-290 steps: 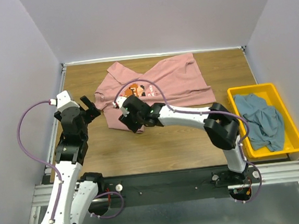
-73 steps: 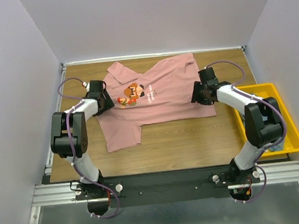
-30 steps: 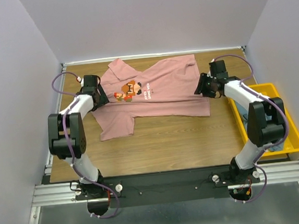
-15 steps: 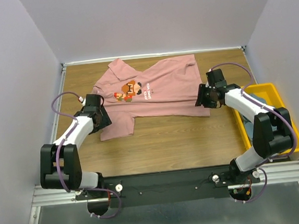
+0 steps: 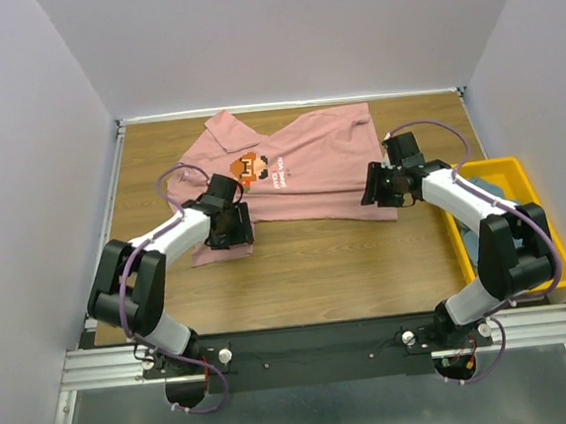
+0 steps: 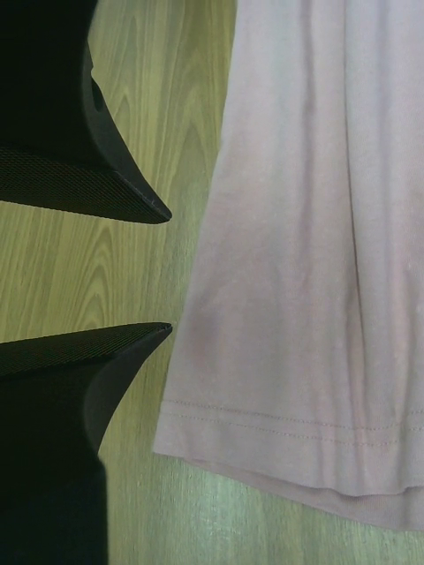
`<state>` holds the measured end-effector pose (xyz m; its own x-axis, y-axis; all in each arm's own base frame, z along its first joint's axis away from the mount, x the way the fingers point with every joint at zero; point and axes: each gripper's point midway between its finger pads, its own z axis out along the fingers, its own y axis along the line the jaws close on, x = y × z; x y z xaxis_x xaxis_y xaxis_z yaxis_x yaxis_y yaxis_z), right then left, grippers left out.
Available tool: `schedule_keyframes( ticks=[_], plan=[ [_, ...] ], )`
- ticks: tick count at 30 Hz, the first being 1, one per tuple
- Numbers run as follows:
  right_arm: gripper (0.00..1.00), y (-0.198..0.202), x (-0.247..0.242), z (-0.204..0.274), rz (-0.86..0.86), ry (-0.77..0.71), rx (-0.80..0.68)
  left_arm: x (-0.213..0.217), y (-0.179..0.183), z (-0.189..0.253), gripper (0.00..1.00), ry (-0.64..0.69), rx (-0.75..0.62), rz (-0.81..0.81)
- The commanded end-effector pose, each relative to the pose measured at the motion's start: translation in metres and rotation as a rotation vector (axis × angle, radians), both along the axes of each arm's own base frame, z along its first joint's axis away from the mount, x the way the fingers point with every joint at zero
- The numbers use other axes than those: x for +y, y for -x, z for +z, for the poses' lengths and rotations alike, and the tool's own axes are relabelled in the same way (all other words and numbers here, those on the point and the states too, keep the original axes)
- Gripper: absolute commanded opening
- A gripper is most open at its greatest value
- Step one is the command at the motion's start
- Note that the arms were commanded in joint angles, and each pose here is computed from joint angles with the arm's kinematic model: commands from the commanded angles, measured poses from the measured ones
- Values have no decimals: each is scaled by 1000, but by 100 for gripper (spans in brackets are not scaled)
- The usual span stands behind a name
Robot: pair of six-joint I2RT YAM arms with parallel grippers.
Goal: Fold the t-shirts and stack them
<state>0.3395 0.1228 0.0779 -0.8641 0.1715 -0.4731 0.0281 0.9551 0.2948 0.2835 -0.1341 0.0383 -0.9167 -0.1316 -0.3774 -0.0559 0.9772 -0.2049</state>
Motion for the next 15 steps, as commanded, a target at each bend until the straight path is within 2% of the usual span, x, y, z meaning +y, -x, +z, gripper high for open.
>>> schedule_keyframes(
  ticks=[1, 5, 9, 13, 15],
  plan=[
    [56, 8, 1, -3, 12, -11, 10, -26, 1, -13, 72, 53, 38, -89],
    [56, 13, 0, -1, 15, -12, 3, -43, 8, -22, 72, 62, 69, -134],
    [56, 17, -5, -1, 3, 4, -4, -65, 32, -30, 72, 105, 147, -218],
    [56, 16, -5, 2, 8, 7, -13, -82, 49, -21, 72, 156, 193, -277],
    [56, 15, -4, 3, 9, 6, -18, -81, 50, -14, 72, 156, 190, -253]
  ],
)
